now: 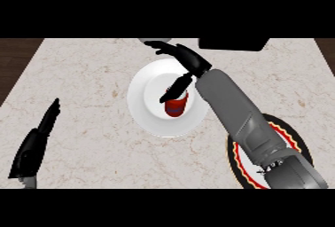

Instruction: Pick the can from the plate and place it in the plate

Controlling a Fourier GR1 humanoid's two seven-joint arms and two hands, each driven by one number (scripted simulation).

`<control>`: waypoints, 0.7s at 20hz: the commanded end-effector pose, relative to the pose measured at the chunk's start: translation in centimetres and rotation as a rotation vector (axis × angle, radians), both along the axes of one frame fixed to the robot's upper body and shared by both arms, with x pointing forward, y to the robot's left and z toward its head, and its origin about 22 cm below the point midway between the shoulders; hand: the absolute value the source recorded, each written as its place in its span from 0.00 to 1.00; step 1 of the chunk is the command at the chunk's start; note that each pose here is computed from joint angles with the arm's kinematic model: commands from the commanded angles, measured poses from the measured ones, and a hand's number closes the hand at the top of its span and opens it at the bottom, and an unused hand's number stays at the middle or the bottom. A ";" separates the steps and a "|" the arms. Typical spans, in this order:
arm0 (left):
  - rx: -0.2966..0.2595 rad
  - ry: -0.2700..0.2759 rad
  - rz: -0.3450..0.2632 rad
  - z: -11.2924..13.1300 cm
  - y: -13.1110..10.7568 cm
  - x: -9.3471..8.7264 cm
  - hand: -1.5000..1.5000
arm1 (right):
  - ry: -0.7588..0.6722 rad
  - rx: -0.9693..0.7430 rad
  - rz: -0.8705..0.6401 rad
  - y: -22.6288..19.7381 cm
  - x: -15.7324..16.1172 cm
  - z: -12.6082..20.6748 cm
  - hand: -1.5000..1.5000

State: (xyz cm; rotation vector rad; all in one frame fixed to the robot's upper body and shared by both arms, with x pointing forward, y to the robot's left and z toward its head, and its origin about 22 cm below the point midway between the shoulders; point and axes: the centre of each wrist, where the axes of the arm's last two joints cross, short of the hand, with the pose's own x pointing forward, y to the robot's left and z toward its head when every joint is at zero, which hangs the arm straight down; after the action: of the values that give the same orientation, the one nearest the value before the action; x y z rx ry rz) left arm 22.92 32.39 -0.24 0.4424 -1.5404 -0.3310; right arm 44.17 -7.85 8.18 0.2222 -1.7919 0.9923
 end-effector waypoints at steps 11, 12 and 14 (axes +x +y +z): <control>-0.006 -0.030 -0.037 1.3 0.0 1.5 0.50 | 0.118 0.344 -0.126 -14.5 2.6 2.7 0.00; -0.003 -0.033 -0.049 1.5 -0.4 1.1 0.50 | 0.107 0.347 -0.125 -15.8 2.3 2.2 0.00; -0.001 -0.022 -0.049 0.8 -1.0 1.2 0.50 | 0.083 0.371 -0.123 -16.4 2.5 3.0 0.00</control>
State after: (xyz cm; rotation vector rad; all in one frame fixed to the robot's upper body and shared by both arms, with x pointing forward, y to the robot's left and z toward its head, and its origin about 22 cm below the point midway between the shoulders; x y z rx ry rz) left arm 24.02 31.78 0.68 0.4164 -1.5760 -0.3530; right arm 46.68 -21.60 10.57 0.3590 -1.8313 0.5909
